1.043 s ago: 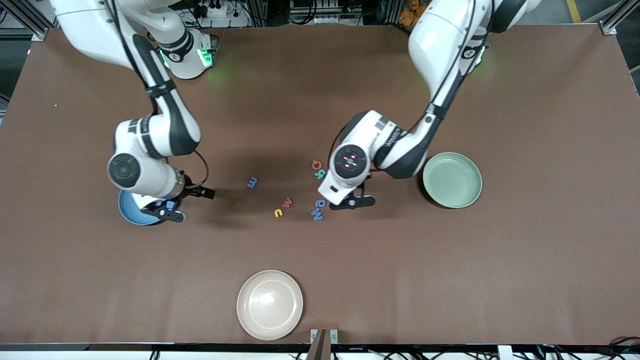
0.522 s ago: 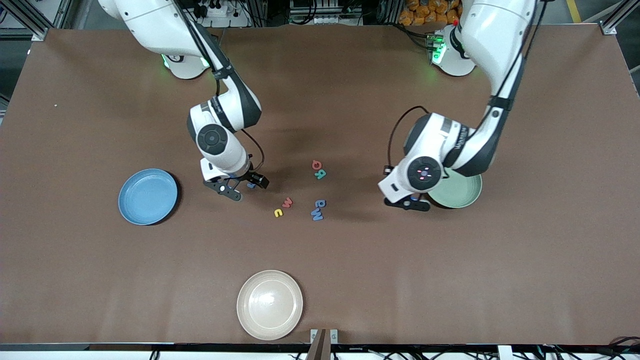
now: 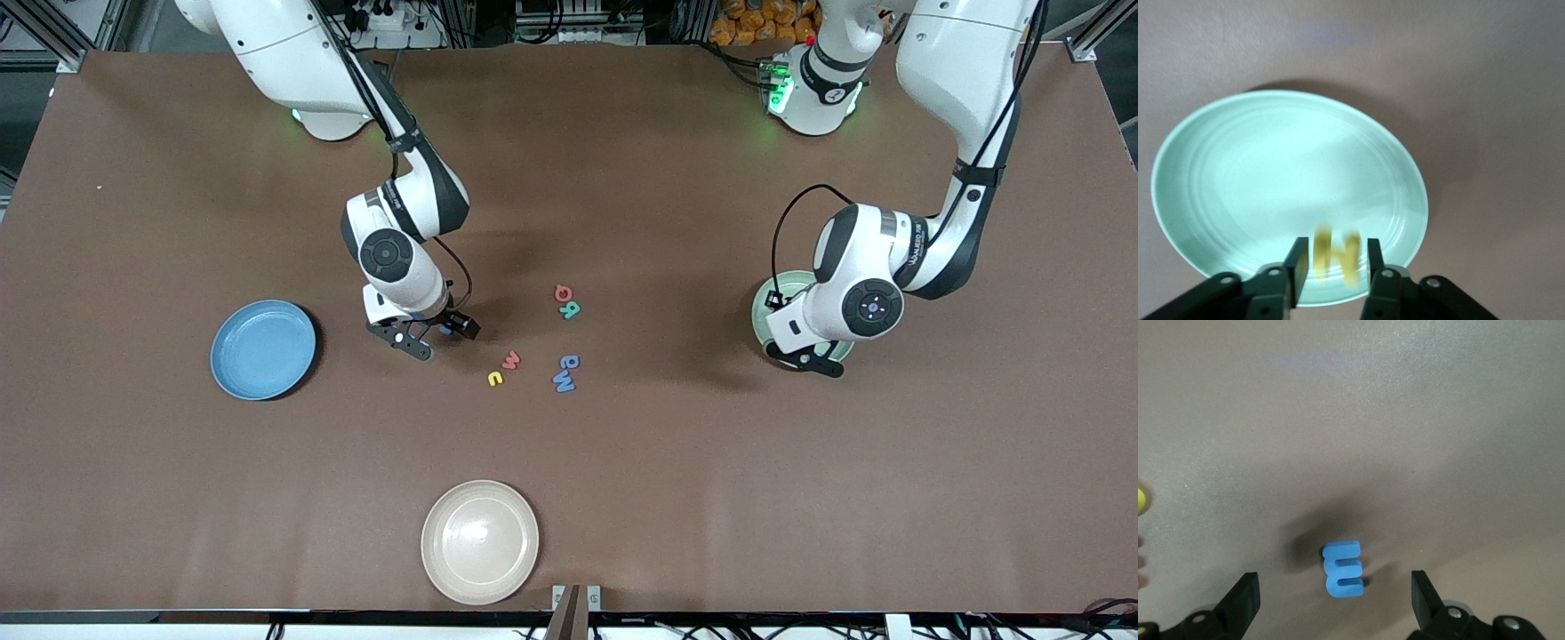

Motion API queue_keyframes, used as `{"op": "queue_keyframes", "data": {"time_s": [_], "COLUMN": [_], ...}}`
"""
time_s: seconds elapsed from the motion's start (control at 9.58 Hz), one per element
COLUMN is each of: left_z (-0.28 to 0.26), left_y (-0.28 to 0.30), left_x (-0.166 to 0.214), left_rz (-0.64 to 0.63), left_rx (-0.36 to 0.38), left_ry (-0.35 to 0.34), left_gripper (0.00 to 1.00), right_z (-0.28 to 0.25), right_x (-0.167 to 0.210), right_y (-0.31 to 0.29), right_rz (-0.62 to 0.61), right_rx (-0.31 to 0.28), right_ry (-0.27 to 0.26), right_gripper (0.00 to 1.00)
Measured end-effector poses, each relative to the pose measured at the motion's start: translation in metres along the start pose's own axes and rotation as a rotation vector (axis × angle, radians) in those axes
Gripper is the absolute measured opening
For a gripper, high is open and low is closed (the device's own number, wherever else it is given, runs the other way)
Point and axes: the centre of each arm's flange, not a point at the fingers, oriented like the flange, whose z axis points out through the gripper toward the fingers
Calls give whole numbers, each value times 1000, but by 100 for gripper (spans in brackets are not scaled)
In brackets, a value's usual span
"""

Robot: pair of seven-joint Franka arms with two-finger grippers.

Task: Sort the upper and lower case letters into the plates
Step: 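Grasp the blue E with the right gripper while the left gripper returns, then drop the E onto the blue plate while the left gripper grasps the b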

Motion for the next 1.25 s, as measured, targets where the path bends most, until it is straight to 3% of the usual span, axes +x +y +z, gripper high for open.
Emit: {"op": "queue_keyframes", "data": {"time_s": [0.31,0.42,0.52,0.94,1.04,1.25], "left_z": [-10,-18,-31,-75,-79,-76], "left_y": [22,55,103,256,276,301], "left_x": [4,8,12,28,35,58], "left_rz": [-46,-122,-213,-515,-605,-782], "left_rx": [-4,-16,-39,-184,-206,-303], "left_ry": [27,47,71,125,134,202], "left_gripper": [95,100,100,100,100,100], "right_z": [13,14,14,13,12,11], "right_x": [0,0,0,-3,-3,-3], "right_y": [0,0,0,-5,-4,-4], "right_rz": [-13,-16,-18,-26,-27,-43], "right_rx": [-1,-2,4,43,45,47], "right_ry": [4,5,9,34,35,38], "right_gripper": [100,98,97,35,27,27]}}
